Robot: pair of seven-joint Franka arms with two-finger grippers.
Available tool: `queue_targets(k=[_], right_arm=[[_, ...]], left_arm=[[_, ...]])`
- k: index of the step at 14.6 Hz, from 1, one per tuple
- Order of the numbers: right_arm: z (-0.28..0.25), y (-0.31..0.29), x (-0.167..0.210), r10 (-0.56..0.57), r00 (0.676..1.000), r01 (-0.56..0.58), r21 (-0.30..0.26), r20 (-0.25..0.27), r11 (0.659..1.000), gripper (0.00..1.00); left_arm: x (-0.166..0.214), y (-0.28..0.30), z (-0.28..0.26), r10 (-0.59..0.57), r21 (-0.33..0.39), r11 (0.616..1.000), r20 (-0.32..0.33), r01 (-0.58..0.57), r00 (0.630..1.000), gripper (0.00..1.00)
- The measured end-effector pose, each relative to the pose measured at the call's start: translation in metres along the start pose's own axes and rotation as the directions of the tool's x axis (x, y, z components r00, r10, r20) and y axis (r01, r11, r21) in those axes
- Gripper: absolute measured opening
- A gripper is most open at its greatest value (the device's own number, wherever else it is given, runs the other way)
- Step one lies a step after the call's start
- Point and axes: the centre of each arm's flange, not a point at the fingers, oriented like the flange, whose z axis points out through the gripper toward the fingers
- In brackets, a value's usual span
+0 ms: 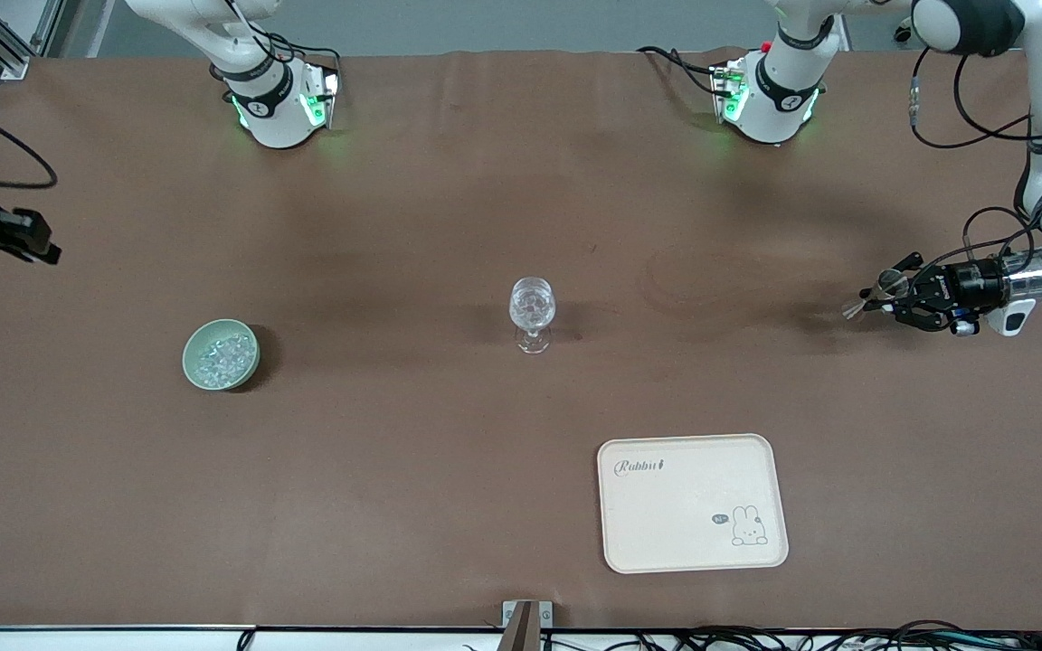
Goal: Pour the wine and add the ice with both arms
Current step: 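Lift the silver jigger with the left gripper toward the wine glass, then tilt the jigger over the wine glass with the left gripper to pour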
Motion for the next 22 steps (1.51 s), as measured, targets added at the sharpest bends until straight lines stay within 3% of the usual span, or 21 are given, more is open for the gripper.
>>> queue_targets(k=[6, 9, 15, 18, 22], right_arm=[[-0.004, 0.005, -0.006, 0.009, 1.0, -0.009, 0.001, 0.01, 1.0, 0.25], [-0.003, 0.005, -0.006, 0.008, 1.0, -0.008, 0.0, 0.012, 1.0, 0.25], [-0.002, 0.005, -0.006, 0.008, 1.0, -0.008, 0.0, 0.02, 1.0, 0.25], [-0.002, 0.005, -0.007, 0.008, 1.0, -0.008, 0.0, 0.023, 1.0, 0.25], [-0.002, 0.005, -0.007, 0.007, 1.0, -0.007, 0.0, 0.024, 1.0, 0.25]], left_arm=[[-0.082, 0.004, 0.055, 0.06, 0.086, 0.994, 0.087, -0.067, 0.994, 0.21], [-0.114, 0.009, 0.085, 0.089, 0.117, 0.988, 0.085, -0.098, 0.992, 0.21], [-0.199, 0.02, 0.151, 0.101, 0.159, 0.982, -0.008, -0.099, 0.995, 0.21], [-0.223, 0.02, 0.194, 0.105, 0.191, 0.977, -0.053, -0.094, 0.993, 0.21], [-0.24, 0.027, 0.267, 0.062, 0.154, 0.987, -0.197, -0.032, 0.978, 0.21]])
